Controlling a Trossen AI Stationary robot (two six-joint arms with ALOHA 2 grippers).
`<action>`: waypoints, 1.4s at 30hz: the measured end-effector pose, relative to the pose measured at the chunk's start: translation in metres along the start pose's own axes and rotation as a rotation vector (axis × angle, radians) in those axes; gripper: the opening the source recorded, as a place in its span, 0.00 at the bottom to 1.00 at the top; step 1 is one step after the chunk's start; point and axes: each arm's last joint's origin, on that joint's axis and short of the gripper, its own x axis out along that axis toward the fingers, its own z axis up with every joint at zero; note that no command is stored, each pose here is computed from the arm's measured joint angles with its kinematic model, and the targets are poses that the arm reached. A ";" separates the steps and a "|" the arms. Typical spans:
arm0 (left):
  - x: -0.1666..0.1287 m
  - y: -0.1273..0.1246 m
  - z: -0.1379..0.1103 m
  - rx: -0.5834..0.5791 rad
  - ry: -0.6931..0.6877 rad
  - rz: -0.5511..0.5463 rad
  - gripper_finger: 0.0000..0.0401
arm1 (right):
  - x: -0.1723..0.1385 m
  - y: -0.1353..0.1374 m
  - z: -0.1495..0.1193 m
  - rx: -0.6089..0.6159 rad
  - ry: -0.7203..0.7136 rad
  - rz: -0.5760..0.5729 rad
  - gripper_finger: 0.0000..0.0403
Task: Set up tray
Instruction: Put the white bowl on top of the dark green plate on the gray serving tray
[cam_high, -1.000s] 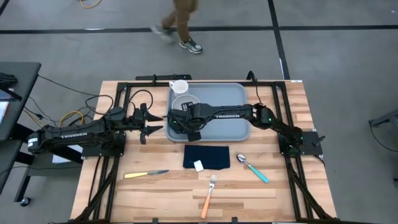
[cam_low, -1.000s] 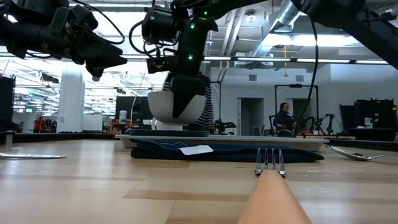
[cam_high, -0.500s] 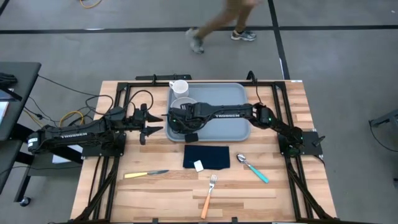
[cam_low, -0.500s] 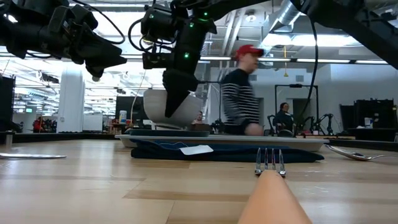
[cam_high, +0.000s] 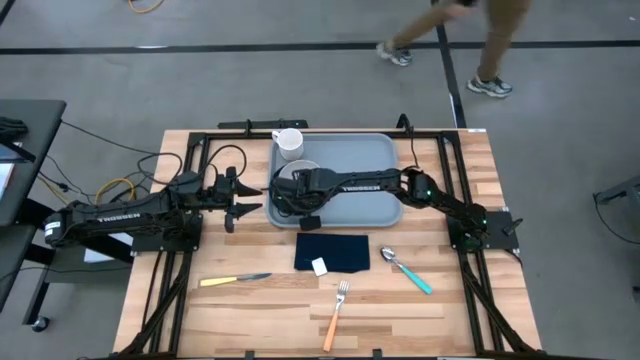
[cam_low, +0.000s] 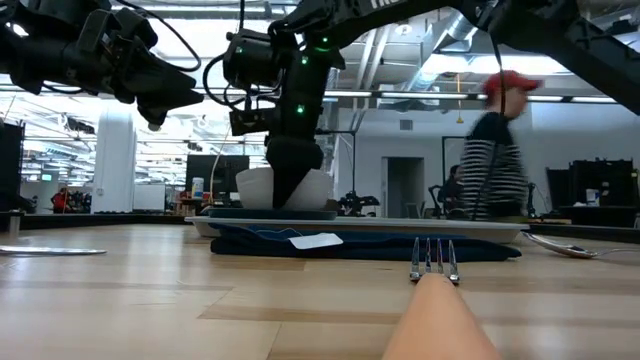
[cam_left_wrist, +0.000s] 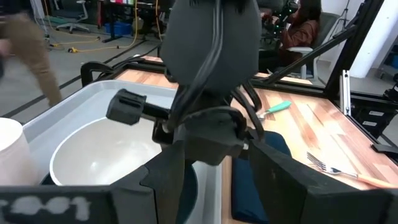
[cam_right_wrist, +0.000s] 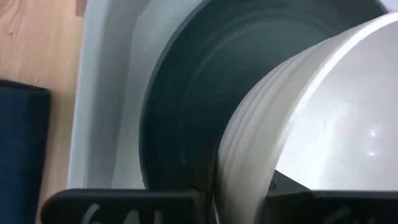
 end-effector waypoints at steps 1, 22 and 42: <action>0.000 0.000 0.000 0.000 0.000 0.000 0.42 | 0.000 0.000 -0.001 -0.001 0.006 0.000 0.08; 0.000 0.000 0.000 0.000 0.004 0.002 0.42 | -0.001 0.005 0.005 -0.010 -0.031 -0.009 0.08; 0.000 0.000 0.000 0.000 0.004 0.002 0.42 | -0.002 0.005 0.006 -0.030 -0.018 -0.071 0.26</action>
